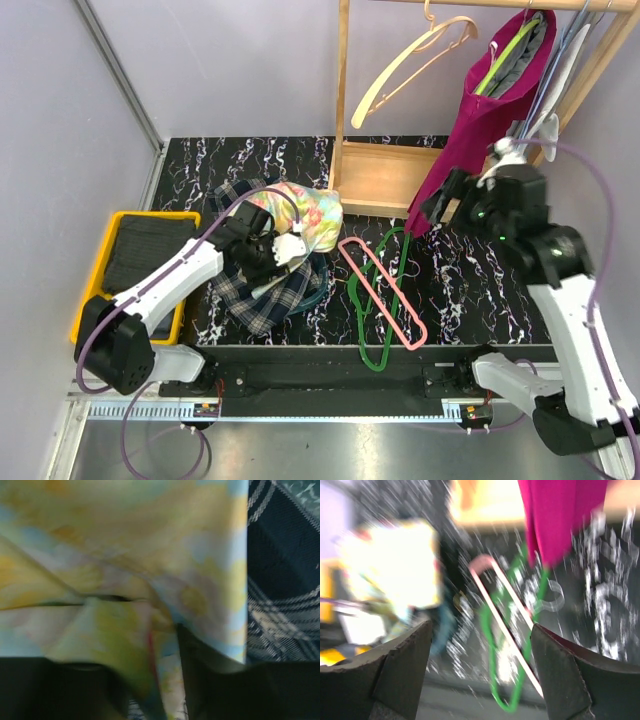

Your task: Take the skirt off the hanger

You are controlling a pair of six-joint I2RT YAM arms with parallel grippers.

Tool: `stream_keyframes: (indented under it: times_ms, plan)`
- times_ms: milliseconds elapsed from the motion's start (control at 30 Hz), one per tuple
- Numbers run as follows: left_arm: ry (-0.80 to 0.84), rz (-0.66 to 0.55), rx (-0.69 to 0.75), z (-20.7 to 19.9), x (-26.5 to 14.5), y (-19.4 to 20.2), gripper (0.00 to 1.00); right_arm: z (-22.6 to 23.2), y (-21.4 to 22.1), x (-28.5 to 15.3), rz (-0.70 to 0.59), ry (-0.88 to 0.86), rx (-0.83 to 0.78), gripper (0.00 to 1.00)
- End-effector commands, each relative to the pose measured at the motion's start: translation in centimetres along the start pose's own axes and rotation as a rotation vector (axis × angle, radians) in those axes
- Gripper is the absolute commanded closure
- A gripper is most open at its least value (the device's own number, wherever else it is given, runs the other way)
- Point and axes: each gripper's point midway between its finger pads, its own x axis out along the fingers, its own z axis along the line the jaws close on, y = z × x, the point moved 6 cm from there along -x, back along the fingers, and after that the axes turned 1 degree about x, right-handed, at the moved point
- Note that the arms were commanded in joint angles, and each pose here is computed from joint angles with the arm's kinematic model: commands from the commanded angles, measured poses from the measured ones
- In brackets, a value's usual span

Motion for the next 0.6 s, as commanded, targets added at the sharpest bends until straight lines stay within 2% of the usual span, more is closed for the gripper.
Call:
stream_keyframes:
  times_ms: [0,67,100,167,233,267,333,367,567]
  plan:
    - [0.029,0.064,-0.051,-1.0,0.9,0.4,0.26,4.2,-7.4,-7.8,-0.360,-0.148,0.014,0.14]
    - [-0.020,0.033,-0.050,-0.3,-0.3,-0.3,0.17,5.8,-10.1,-10.8,-0.469,-0.195,-0.004,0.13]
    - [-0.056,0.015,-0.045,0.2,-1.0,-0.8,0.09,6.2,-11.2,-10.3,-0.475,-0.185,-0.012,0.12]
    - [-0.144,-0.076,-0.047,1.3,-4.0,-2.8,0.02,6.7,-13.7,-10.6,-0.546,-0.137,-0.036,0.10]
    - [-0.188,-0.160,-0.065,1.7,-7.0,-4.4,0.01,6.3,-15.4,-10.3,-0.599,-0.043,-0.046,0.09]
    - [-0.227,-0.236,-0.084,2.4,-9.7,-6.2,0.01,6.6,-16.7,-9.6,-0.619,-0.016,-0.048,0.08]
    - [-0.227,-0.295,-0.106,2.0,-12.8,-7.3,0.01,6.0,-18.2,-8.8,-0.657,0.085,-0.046,0.07]
    - [-0.268,-0.359,-0.095,2.3,-15.7,-8.6,0.01,6.1,-19.3,-7.8,-0.666,0.124,-0.043,0.07]
    - [-0.461,-0.522,-0.128,1.8,-24.2,-9.5,0.01,6.5,-22.9,-4.1,-0.719,0.207,-0.021,0.06]
